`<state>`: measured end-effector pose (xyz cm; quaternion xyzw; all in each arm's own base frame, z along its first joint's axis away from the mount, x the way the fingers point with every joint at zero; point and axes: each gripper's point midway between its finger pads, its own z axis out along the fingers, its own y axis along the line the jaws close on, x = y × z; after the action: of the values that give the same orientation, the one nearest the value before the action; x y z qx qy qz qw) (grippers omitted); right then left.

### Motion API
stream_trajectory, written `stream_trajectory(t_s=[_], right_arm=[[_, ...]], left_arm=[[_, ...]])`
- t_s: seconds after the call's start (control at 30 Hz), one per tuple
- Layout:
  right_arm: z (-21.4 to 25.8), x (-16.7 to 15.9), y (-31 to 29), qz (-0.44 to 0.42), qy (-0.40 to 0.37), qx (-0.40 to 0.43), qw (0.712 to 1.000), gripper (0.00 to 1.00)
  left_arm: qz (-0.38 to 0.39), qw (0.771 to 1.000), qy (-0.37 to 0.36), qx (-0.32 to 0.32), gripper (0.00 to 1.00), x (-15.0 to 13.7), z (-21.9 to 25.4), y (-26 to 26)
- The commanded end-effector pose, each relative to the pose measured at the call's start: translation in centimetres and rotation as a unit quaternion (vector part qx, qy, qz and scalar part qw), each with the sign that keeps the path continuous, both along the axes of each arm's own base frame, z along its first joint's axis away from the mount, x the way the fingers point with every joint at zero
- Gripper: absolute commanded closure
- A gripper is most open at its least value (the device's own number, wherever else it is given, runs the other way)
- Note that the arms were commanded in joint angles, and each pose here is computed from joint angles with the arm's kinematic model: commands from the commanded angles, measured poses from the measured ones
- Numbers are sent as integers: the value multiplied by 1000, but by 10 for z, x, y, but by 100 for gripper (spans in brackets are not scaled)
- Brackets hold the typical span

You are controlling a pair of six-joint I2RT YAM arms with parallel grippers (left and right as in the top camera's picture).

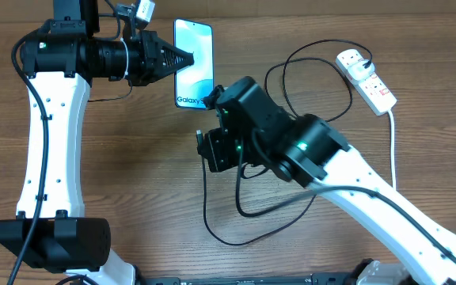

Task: Plug charger to phone and switch on socket
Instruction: 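Lift the plug with the right gripper toward the phone's bottom port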

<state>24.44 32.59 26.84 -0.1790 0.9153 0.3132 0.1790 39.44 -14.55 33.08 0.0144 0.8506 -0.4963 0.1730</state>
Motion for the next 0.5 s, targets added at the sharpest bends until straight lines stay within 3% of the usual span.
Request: stream_trajectory(t_s=[0.0, 0.47], right_arm=[[41, -1, -2, 2, -47, 41, 998, 96], [53, 7, 5, -12, -57, 70, 996, 96]], left_arm=[[-30, 999, -13, -33, 96, -8, 13, -8], [-53, 997, -6, -62, 96, -18, 20, -15]])
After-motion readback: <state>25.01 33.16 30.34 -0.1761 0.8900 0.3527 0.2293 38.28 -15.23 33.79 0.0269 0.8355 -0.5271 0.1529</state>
